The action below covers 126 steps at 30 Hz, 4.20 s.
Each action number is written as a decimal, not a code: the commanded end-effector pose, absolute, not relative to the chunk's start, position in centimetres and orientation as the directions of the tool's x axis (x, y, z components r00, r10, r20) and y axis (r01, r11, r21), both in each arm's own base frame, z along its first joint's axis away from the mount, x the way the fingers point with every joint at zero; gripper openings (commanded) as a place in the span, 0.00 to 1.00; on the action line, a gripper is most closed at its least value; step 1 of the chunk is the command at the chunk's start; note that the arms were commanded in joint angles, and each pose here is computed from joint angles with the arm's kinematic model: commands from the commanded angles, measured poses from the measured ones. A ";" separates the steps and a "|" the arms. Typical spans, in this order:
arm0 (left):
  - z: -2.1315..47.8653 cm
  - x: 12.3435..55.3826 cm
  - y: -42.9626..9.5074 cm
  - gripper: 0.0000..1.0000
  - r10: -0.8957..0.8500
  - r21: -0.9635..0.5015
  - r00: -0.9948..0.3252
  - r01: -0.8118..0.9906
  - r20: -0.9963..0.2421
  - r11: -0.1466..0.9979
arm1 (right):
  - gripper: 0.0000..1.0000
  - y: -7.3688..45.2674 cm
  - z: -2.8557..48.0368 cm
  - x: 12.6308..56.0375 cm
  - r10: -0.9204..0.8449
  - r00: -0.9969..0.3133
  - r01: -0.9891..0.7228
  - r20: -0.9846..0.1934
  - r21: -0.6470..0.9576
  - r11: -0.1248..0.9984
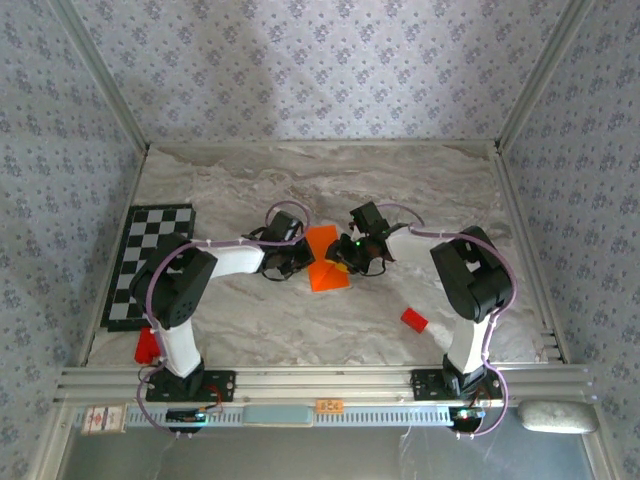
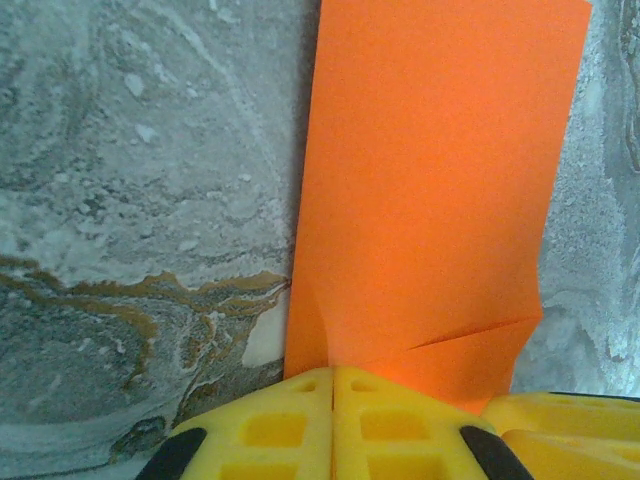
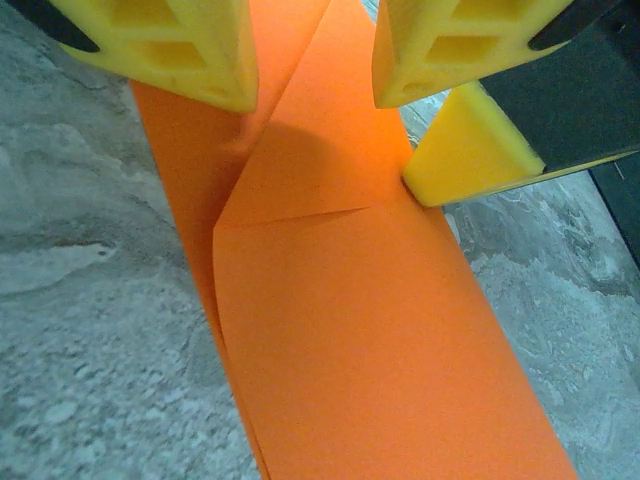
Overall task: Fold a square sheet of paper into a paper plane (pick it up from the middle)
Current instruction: Turn over the paper at the center of the table.
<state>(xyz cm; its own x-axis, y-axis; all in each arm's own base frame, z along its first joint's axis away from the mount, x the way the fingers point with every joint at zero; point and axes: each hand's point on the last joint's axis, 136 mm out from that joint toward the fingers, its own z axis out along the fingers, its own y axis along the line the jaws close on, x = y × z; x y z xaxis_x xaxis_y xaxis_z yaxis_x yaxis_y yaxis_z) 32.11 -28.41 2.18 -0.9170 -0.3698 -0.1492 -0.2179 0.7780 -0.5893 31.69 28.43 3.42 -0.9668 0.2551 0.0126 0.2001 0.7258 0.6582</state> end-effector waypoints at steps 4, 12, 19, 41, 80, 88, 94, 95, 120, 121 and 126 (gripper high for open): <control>0.2 31.1 -26.7 0.07 -0.394 -0.531 -0.913 -0.282 -0.109 0.800 | 0.36 30.1 4.1 31.9 0.240 -0.969 0.205 0.053 0.711 0.673; 0.8 31.3 -26.9 0.07 -0.400 -0.551 -0.911 -0.285 -0.099 0.785 | 0.25 30.5 4.7 31.7 0.220 -0.975 0.169 0.032 0.748 0.641; 3.4 32.1 -28.1 0.08 -0.366 -0.603 -0.924 -0.230 -0.111 0.764 | 0.17 30.3 4.0 31.4 0.205 -0.979 0.145 0.010 0.740 0.657; 16.7 31.9 -25.9 0.85 -0.526 -0.917 -0.830 -0.047 -0.184 0.395 | 0.01 30.8 19.8 34.8 0.231 -0.934 -0.190 -0.274 0.926 0.327; 21.6 32.4 -27.2 0.25 -0.526 -0.957 -0.814 0.117 -0.244 0.264 | 0.07 31.0 19.6 34.4 0.219 -0.957 -0.134 -0.190 0.960 0.247; 19.9 32.7 -26.8 0.07 -0.507 -0.925 -0.819 0.073 -0.269 0.373 | 0.25 29.7 18.4 34.7 0.223 -0.947 -0.146 -0.231 0.927 0.344; 17.7 32.7 -24.9 0.06 -0.450 -0.810 -0.821 0.028 -0.353 0.586 | 0.47 25.4 17.2 35.9 0.247 -0.905 -0.154 -0.347 0.806 0.571; 17.6 32.7 -24.5 0.06 -0.433 -0.779 -0.820 0.025 -0.375 0.626 | 0.51 24.6 17.3 36.1 0.245 -0.893 -0.163 -0.379 0.777 0.608; 13.1 32.9 -17.9 0.06 0.166 0.325 -0.843 -0.011 -0.512 0.946 | 0.81 14.9 19.9 34.7 0.257 -0.754 -0.105 -0.605 0.497 0.861; 12.4 33.1 -18.7 0.06 0.164 0.320 -0.847 -0.008 -0.505 0.947 | 0.80 14.5 19.8 34.7 0.270 -0.757 -0.089 -0.595 0.503 0.860; 8.5 33.4 -23.1 0.11 0.091 0.192 -0.890 0.004 -0.446 0.981 | 0.80 12.8 19.1 34.5 0.319 -0.767 -0.026 -0.557 0.523 0.852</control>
